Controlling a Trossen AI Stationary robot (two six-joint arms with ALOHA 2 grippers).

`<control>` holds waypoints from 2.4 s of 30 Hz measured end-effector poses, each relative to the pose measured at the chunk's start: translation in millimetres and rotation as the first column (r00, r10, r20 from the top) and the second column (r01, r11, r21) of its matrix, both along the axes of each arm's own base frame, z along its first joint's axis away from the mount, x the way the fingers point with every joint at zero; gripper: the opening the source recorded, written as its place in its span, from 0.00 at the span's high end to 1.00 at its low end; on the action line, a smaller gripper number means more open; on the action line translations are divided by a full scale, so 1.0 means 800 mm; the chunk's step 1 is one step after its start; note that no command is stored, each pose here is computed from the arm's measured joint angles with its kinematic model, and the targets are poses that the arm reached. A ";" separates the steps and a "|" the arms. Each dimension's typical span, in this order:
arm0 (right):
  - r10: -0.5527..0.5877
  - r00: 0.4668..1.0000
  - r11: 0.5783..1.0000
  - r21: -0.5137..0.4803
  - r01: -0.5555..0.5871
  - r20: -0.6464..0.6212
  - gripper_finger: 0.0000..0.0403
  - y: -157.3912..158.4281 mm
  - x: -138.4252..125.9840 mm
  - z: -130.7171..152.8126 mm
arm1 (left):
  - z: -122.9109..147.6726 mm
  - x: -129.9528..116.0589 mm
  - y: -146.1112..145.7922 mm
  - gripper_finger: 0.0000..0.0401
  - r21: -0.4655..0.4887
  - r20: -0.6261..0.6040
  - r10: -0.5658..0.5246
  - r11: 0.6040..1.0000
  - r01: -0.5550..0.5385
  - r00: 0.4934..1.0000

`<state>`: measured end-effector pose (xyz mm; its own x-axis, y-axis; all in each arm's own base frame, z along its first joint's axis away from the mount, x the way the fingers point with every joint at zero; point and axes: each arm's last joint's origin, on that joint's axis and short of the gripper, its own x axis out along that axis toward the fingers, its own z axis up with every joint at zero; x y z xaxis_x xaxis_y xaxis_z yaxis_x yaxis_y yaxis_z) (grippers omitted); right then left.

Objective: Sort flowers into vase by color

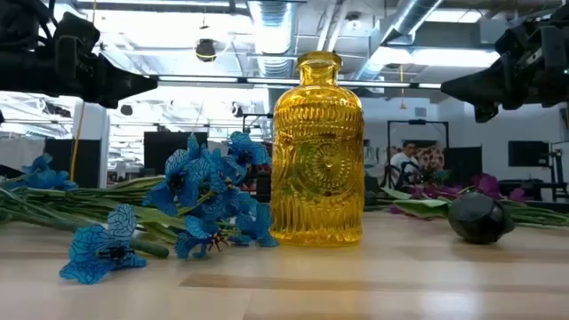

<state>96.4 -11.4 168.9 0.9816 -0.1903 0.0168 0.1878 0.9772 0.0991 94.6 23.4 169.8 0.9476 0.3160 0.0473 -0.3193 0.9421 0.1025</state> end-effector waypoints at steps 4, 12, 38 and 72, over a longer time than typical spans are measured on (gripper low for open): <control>0.000 1.000 1.000 0.000 0.000 0.000 0.91 0.000 0.000 0.000 | 0.000 0.000 0.000 1.00 0.000 0.000 0.000 1.000 0.000 1.000; -0.001 1.000 1.000 0.000 0.001 0.000 0.91 0.000 0.000 0.000 | 0.000 0.000 0.000 1.00 0.000 0.001 0.000 1.000 0.000 1.000; -0.002 1.000 1.000 -0.001 0.002 0.001 0.91 0.000 0.000 0.000 | 0.000 0.000 0.000 1.00 0.000 0.000 0.000 1.000 0.000 1.000; -0.038 0.991 0.999 -0.008 0.039 0.131 0.48 -0.002 -0.005 0.027 | 0.000 0.000 0.000 1.00 -0.020 0.007 -0.001 1.000 0.001 1.000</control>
<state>92.6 -12.7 190.5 0.9626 -0.2273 0.1470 0.2116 0.9706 0.1151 94.6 23.4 169.9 0.9475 0.3162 0.0478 -0.3192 0.9442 0.0812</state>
